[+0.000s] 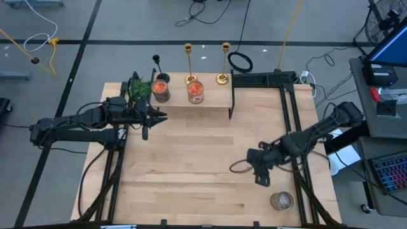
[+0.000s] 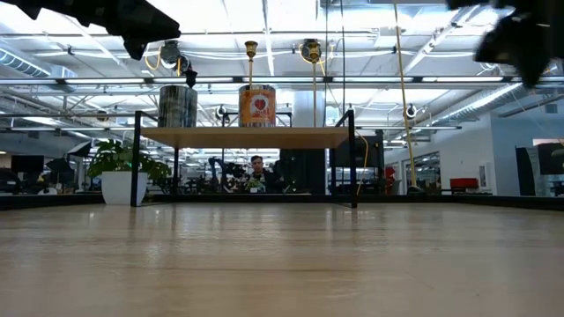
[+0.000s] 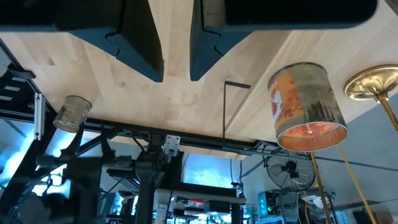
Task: Pick & Place candle stick holders
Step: Put the scented candle on the shelf
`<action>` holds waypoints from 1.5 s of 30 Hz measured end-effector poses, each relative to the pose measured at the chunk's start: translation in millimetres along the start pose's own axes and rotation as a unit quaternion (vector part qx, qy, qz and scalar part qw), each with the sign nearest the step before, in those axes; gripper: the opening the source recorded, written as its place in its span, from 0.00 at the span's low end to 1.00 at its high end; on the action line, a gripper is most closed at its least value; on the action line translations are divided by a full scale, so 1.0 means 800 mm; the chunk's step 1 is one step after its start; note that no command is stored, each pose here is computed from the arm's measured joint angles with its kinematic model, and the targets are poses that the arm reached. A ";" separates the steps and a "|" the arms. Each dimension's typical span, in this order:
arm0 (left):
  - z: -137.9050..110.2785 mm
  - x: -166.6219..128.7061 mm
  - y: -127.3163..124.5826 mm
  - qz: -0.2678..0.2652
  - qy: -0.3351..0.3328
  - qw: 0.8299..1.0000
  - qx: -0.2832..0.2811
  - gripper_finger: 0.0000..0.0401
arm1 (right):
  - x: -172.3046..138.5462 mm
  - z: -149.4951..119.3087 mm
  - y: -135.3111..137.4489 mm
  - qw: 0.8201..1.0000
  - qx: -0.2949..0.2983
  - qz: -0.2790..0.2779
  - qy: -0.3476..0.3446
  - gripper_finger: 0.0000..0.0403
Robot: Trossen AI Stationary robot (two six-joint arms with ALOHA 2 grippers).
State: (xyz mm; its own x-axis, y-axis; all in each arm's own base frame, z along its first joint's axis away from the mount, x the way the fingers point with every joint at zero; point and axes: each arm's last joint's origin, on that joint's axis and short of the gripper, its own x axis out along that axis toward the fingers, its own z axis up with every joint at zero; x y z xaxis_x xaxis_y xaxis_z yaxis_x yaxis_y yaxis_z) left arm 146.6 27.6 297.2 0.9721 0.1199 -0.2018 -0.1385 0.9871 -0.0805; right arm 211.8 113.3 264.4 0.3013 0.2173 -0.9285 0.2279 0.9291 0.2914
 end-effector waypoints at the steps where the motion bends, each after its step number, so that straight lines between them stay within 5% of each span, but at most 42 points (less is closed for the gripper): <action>1: 0.000 0.000 0.000 0.000 0.000 1.000 -0.002 0.21 | 0.006 -0.007 0.001 1.000 0.009 -0.004 0.009 0.44; 12: 0.000 0.000 0.000 0.000 0.002 1.000 -0.017 0.21 | 0.008 -0.061 0.019 0.980 0.115 -0.003 0.164 0.41; 22: -0.001 0.000 0.000 0.001 0.003 1.000 -0.024 0.21 | 0.018 -0.103 0.034 0.959 0.213 -0.045 0.179 0.41; 26: -0.001 0.000 0.000 0.001 0.003 1.000 -0.022 0.21 | 0.037 -0.126 0.041 0.945 0.248 -0.021 0.213 0.41; 37: -0.001 0.000 0.000 0.001 0.002 1.000 -0.025 0.21 | 0.063 -0.148 0.028 0.940 0.259 -0.032 0.220 0.40; 45: -0.001 0.000 0.000 0.001 0.002 1.000 -0.023 0.21 | 0.064 -0.146 0.033 0.941 0.261 -0.010 0.217 0.21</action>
State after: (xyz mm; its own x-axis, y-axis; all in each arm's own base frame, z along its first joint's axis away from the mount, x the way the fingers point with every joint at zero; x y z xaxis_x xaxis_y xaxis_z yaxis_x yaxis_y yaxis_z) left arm 146.5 27.6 296.8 0.9710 0.1208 -0.2061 -0.1484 0.9811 -0.1241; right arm 125.5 183.9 197.9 -0.0873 0.4088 -0.9085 0.6876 0.6846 0.2419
